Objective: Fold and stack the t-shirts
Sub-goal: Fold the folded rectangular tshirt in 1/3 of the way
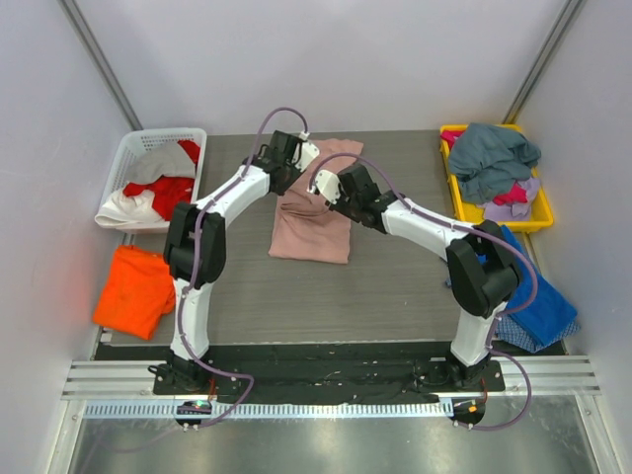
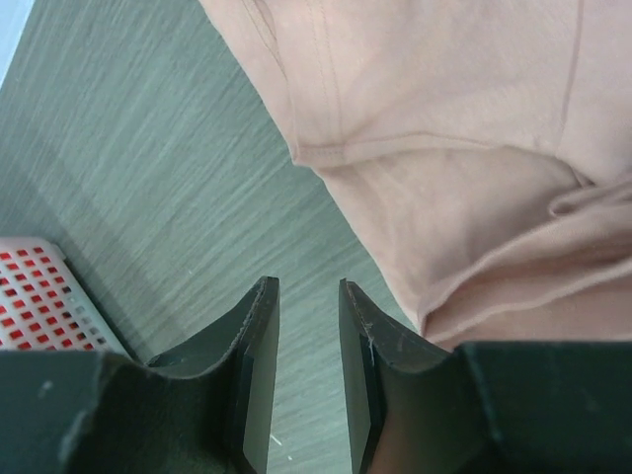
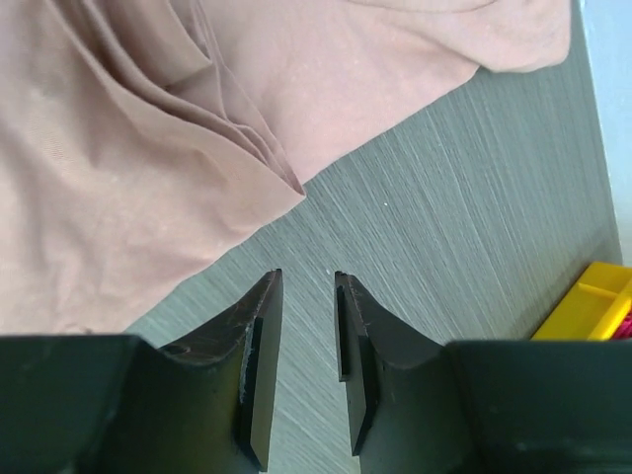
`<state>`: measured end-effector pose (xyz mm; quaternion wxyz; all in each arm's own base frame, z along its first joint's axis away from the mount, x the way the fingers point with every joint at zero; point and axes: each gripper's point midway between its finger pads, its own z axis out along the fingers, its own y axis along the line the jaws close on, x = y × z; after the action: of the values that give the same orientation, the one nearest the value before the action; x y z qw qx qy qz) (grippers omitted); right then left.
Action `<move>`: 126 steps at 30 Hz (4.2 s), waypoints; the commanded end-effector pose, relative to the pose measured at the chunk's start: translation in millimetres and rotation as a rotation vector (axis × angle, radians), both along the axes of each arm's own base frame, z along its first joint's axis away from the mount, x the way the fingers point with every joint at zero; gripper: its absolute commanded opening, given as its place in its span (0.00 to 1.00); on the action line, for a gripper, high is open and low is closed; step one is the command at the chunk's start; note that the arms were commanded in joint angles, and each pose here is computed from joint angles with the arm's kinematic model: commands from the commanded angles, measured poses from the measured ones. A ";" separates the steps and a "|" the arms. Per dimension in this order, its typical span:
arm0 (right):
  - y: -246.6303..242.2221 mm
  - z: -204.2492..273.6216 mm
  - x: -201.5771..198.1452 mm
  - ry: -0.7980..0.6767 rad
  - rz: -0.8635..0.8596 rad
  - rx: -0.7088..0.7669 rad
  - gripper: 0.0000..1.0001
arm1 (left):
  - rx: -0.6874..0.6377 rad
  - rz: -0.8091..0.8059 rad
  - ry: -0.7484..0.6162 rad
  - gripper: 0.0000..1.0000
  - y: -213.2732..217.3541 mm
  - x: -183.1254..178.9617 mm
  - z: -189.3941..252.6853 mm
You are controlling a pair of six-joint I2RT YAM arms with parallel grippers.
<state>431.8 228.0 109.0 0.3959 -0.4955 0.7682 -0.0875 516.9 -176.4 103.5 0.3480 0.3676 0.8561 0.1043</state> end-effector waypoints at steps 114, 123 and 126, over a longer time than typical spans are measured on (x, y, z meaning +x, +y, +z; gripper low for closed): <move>16.8 10.5 4.1 -0.077 -0.027 0.059 0.34 | -0.077 0.014 0.025 0.25 1.4 -59.4 16.1; 22.5 0.2 -76.6 -0.026 0.070 0.031 0.49 | -0.172 -0.124 0.356 0.35 -10.4 -144.5 -4.6; 22.0 -8.8 -102.3 0.005 0.103 0.020 0.52 | -0.195 -0.159 0.432 0.38 -12.8 -164.9 -6.0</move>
<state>351.6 245.9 82.9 0.3828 -0.5323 0.7514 -0.0741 395.5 -181.4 83.5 0.2421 0.3976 0.8849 -0.0157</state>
